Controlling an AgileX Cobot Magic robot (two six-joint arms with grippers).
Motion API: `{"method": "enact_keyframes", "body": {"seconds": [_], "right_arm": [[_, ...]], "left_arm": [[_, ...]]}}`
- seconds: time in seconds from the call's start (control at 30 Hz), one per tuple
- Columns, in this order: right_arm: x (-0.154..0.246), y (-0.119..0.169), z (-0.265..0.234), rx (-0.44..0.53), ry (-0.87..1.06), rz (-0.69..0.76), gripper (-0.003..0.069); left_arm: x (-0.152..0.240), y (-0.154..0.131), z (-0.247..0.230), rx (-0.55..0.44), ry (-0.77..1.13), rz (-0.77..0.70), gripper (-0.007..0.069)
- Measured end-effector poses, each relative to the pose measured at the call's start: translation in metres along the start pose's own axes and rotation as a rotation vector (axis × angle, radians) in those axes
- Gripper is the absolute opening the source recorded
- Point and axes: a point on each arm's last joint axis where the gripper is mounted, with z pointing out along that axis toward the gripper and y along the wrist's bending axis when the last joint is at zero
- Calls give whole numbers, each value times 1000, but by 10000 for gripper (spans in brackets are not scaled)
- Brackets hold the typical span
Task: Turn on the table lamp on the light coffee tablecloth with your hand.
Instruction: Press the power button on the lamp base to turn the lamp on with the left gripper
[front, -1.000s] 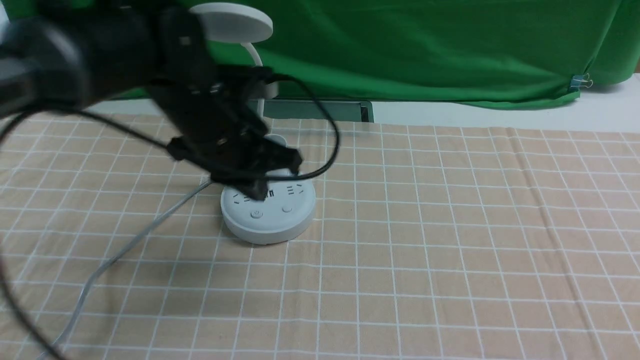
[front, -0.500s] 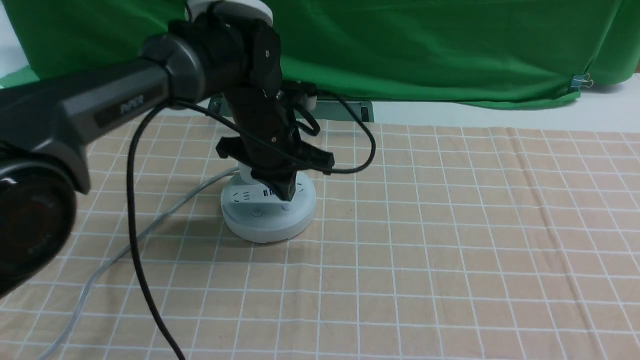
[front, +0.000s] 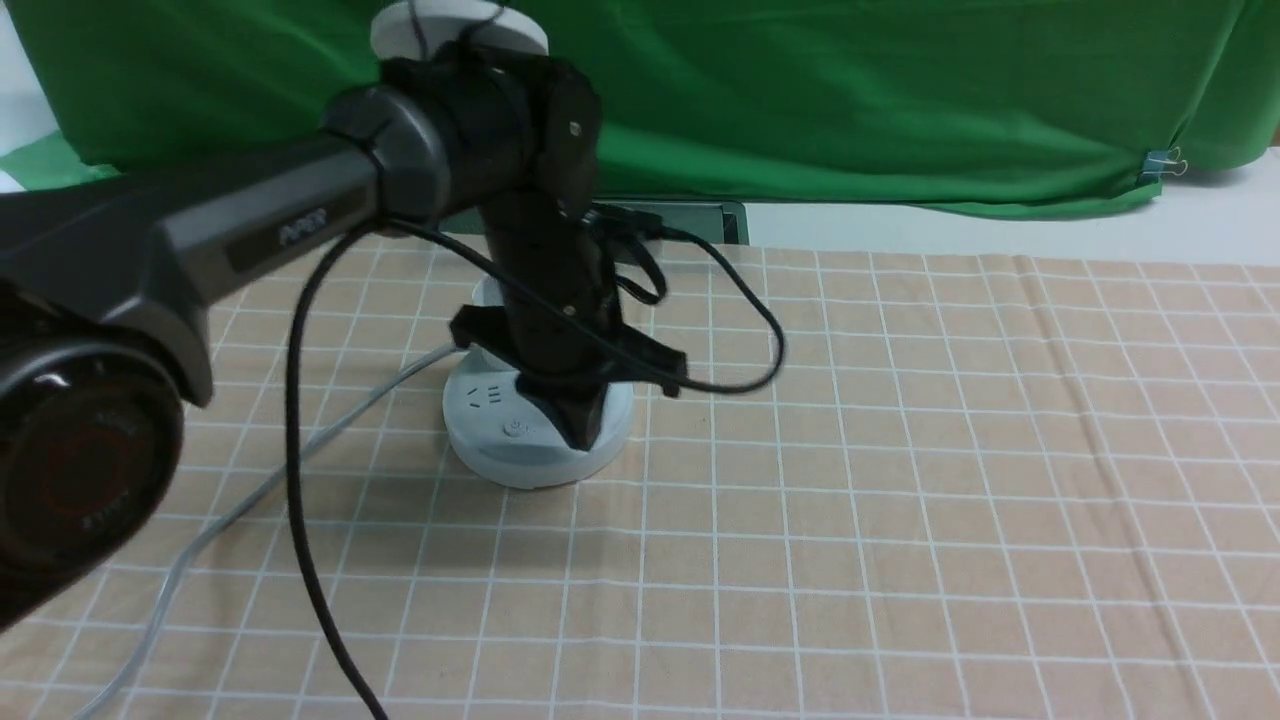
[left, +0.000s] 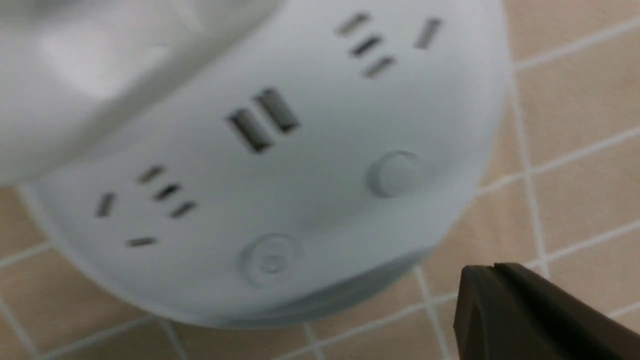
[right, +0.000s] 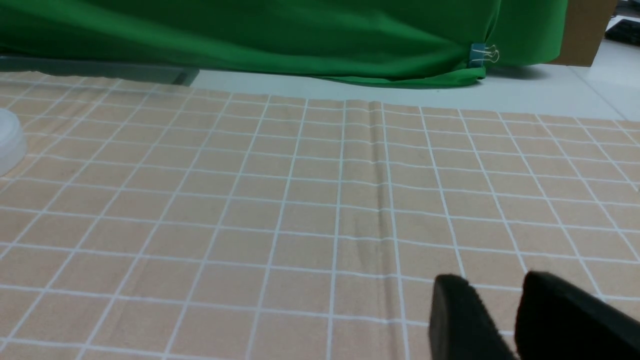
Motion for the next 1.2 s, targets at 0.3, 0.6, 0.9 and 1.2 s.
{"method": "enact_keyframes", "body": {"seconds": [0.3, 0.6, 0.9, 1.2], "right_arm": [[0, 0, 0, 0, 0, 0, 241], [0, 0, 0, 0, 0, 0, 241], [0, 0, 0, 0, 0, 0, 241], [0, 0, 0, 0, 0, 0, 241]], "left_arm": [[8, -13, 31, -60, -91, 2, 41], [15, -12, 19, -64, -202, -28, 83], [12, -7, -13, -139, -337, -18, 11], [20, -3, 12, -132, -353, -50, -1]]}}
